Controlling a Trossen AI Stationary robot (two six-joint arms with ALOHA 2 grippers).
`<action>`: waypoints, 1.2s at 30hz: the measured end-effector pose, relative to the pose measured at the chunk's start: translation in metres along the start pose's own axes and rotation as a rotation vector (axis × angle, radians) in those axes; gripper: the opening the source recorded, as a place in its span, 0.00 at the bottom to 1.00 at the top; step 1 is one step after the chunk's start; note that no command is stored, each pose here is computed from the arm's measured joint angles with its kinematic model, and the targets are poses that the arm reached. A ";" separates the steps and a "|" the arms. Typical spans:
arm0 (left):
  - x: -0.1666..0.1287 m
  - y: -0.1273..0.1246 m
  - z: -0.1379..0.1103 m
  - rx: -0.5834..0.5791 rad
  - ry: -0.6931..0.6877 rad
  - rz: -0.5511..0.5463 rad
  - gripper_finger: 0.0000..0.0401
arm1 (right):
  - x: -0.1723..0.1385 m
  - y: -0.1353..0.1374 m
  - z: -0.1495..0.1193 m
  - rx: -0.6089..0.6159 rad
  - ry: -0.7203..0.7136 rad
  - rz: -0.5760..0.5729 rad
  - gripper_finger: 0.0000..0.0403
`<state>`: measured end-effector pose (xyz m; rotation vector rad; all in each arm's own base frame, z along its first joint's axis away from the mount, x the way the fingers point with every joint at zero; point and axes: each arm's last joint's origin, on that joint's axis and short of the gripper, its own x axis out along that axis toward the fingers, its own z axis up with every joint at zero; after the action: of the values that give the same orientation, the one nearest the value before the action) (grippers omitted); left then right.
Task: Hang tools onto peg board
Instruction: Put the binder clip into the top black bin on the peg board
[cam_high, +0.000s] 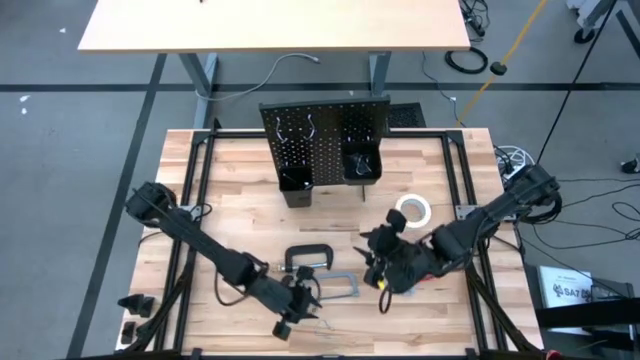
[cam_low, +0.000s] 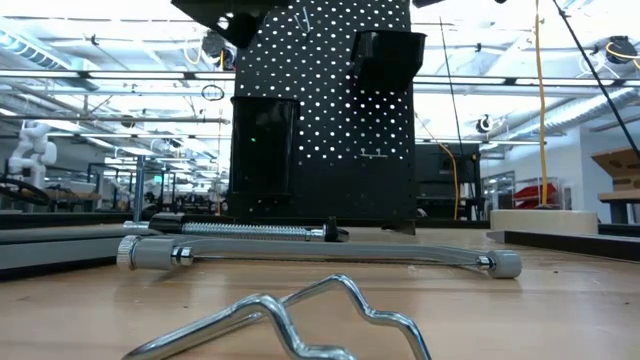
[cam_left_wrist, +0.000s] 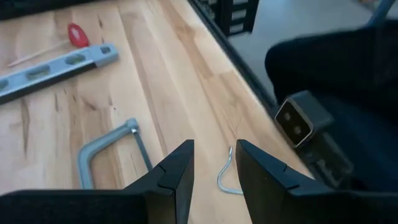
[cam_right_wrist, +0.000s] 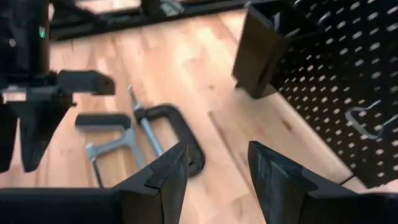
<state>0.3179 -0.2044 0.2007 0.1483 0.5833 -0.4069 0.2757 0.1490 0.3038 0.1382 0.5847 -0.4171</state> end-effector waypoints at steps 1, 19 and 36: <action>0.004 -0.001 0.000 0.005 0.021 0.001 0.31 | 0.001 0.004 -0.004 -0.009 0.006 0.003 0.40; 0.078 0.017 -0.024 -0.010 0.203 -0.173 0.31 | 0.003 0.015 -0.015 -0.061 -0.009 -0.030 0.40; 0.089 0.015 -0.037 0.030 0.239 -0.209 0.31 | 0.003 0.015 -0.015 -0.066 -0.008 -0.030 0.40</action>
<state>0.3733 -0.2113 0.1204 0.1665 0.8321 -0.6057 0.2768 0.1647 0.2897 0.0650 0.5922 -0.4267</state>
